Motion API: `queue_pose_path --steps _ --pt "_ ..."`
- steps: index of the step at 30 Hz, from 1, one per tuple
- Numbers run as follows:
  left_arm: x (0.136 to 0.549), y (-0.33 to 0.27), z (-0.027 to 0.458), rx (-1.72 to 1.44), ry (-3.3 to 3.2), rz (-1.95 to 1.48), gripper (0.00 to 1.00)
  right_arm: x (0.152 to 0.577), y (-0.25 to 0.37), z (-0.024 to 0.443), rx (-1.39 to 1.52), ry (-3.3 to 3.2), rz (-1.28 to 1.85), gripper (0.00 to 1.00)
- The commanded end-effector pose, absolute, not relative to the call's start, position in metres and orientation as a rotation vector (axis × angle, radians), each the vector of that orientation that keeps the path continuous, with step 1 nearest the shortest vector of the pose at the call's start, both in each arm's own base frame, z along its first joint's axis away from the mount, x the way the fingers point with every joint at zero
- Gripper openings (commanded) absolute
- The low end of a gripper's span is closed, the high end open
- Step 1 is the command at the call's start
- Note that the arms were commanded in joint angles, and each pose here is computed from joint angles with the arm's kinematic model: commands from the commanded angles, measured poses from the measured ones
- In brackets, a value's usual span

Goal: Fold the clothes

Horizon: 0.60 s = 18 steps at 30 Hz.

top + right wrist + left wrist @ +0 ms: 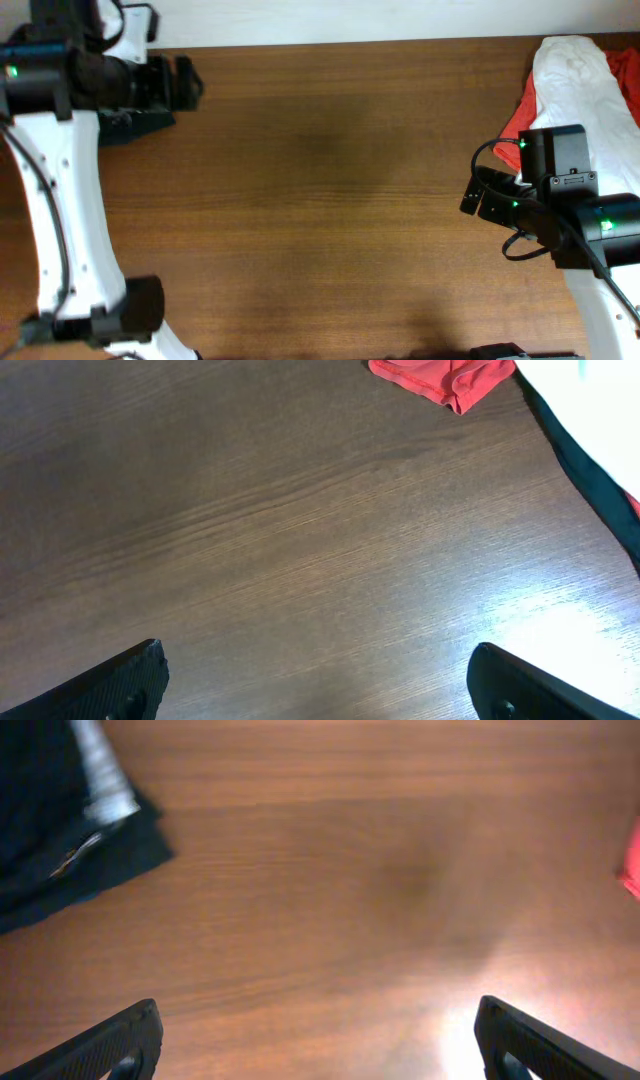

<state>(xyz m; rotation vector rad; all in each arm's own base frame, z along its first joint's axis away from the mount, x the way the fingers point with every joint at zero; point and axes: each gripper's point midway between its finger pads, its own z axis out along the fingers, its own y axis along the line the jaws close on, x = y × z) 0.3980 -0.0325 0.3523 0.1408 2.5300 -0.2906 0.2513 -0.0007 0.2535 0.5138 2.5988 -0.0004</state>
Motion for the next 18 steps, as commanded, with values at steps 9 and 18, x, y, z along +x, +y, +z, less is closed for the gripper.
queue_pose_path --steps 9,18 --pt "0.285 -0.114 0.397 0.569 2.426 -0.368 0.99 0.252 -0.002 0.254 0.53 2.593 -0.002 0.99" --pt "0.21 -0.092 0.32 0.451 2.621 -0.367 0.99 0.252 -0.002 0.254 0.53 2.593 -0.002 0.99"
